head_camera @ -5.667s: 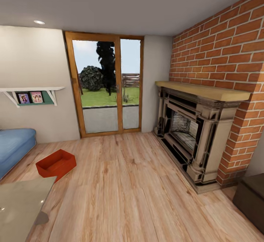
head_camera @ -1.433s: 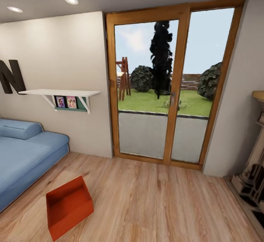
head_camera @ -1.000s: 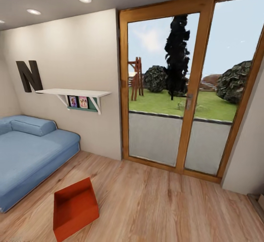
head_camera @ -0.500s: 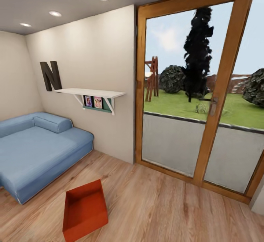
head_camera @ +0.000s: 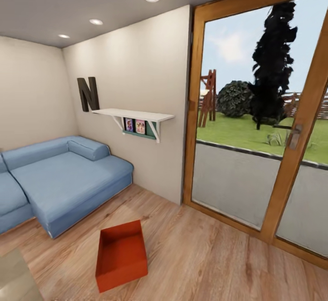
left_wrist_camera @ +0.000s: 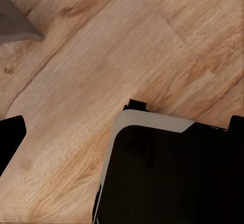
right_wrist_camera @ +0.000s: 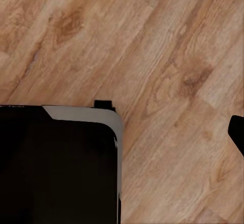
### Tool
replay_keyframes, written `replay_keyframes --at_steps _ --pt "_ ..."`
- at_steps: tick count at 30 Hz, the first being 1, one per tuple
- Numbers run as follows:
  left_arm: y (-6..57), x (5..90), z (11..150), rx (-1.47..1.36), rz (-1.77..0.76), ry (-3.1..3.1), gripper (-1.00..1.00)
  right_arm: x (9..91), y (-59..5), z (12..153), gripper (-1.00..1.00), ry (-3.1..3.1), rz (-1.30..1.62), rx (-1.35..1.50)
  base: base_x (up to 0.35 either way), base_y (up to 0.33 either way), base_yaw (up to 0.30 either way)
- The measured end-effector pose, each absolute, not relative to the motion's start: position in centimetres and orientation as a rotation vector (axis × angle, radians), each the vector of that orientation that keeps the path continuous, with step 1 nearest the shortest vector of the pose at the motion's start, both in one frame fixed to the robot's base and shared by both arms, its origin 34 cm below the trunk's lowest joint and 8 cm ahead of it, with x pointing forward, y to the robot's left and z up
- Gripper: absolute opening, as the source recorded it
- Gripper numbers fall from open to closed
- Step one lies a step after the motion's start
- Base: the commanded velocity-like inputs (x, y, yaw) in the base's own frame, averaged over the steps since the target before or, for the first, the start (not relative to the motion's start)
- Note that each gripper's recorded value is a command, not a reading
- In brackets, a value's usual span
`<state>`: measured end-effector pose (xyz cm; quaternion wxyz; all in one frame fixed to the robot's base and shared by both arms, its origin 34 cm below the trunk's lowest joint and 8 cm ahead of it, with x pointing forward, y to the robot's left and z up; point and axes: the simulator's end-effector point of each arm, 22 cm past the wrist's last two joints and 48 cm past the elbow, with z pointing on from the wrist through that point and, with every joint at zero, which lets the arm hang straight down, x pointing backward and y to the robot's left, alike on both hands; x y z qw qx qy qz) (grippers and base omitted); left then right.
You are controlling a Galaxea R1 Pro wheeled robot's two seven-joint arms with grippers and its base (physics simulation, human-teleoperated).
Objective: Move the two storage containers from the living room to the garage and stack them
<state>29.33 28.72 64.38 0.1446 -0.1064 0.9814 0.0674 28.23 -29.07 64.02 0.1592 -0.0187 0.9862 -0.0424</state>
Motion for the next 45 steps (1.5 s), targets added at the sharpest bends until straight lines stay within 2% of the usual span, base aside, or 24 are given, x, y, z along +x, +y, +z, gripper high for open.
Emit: replay_keyframes --at_steps 16,31,45 --pt "28.80 29.39 64.40 -0.309 0.197 2.826 1.00 28.22 -29.00 64.02 1.00 2.819 -0.122 -0.053 0.000 0.000 0.256" --pt "28.64 29.37 64.39 -0.307 0.192 2.827 1.00 28.30 -29.05 64.06 1.00 2.814 -0.125 -0.081 0.012 0.000 0.015" --pt "28.95 29.33 64.41 -0.309 0.198 2.828 1.00 28.30 -29.08 64.08 1.00 2.814 -0.126 -0.082 0.296 0.000 0.000"
